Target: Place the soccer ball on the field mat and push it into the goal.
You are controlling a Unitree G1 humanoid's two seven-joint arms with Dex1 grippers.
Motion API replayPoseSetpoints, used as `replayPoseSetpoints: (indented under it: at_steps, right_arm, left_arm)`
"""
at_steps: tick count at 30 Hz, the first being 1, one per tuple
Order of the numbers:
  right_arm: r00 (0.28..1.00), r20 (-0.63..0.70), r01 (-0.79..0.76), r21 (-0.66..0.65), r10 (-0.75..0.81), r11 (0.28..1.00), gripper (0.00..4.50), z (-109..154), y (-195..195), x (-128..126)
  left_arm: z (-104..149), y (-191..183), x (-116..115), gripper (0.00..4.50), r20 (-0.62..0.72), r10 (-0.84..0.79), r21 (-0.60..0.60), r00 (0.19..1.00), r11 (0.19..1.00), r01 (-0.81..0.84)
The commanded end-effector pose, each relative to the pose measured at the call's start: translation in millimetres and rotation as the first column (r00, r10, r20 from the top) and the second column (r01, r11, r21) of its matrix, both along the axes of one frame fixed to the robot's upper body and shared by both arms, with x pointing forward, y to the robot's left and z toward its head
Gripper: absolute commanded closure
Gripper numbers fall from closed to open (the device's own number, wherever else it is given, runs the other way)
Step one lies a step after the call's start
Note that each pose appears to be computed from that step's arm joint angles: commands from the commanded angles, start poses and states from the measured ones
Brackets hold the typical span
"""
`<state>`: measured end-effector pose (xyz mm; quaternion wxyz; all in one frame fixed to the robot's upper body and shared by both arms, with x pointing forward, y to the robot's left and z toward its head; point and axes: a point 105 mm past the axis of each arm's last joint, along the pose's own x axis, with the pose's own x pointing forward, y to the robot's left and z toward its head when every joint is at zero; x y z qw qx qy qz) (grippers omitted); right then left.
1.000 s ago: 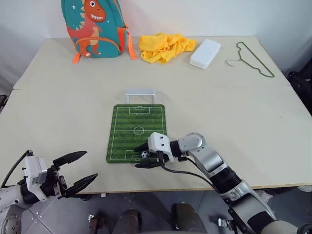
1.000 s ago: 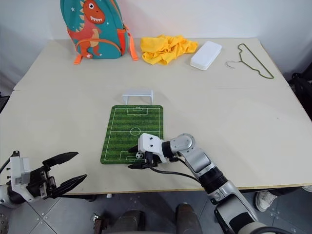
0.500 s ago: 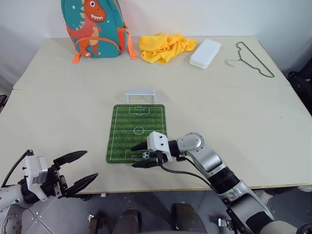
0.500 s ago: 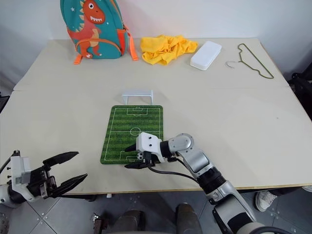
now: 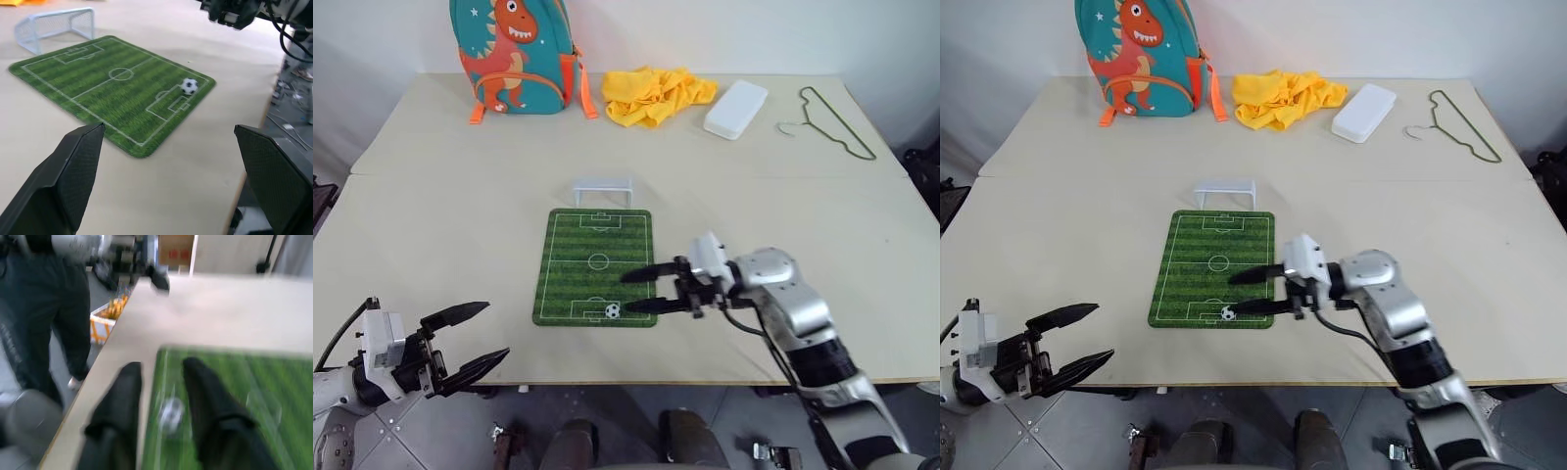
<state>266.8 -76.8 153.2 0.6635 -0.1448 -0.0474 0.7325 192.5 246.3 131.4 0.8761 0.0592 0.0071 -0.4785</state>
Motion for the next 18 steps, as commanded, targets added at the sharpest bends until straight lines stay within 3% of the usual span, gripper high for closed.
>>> replayPoseSetpoints:
  at_steps: [1,2,7,18]
  right_arm:
    - [0.997,0.066,-0.036,-0.085,0.042,0.996,4.23,-10,-17,-12]
    - [0.996,0.075,-0.031,-0.110,0.039,0.993,4.48,-18,-20,-13]
    - [0.991,0.113,-0.055,-0.174,0.075,0.983,4.48,-42,-15,-19]
    - [1.000,0.027,0.006,-0.067,-0.004,0.998,4.48,-44,62,-22]
  left_arm:
    - [4,-2,-4,0.00,0.015,-0.041,0.001,0.999,0.999,0.041]
    - [2,-4,-5,0.00,0.006,-0.060,0.002,0.998,0.998,0.060]
    - [0,-9,-6,0.00,0.009,-0.090,0.006,0.996,0.996,0.090]
    - [0,-6,-1,0.00,0.015,-0.007,-0.016,1.000,1.000,0.007]
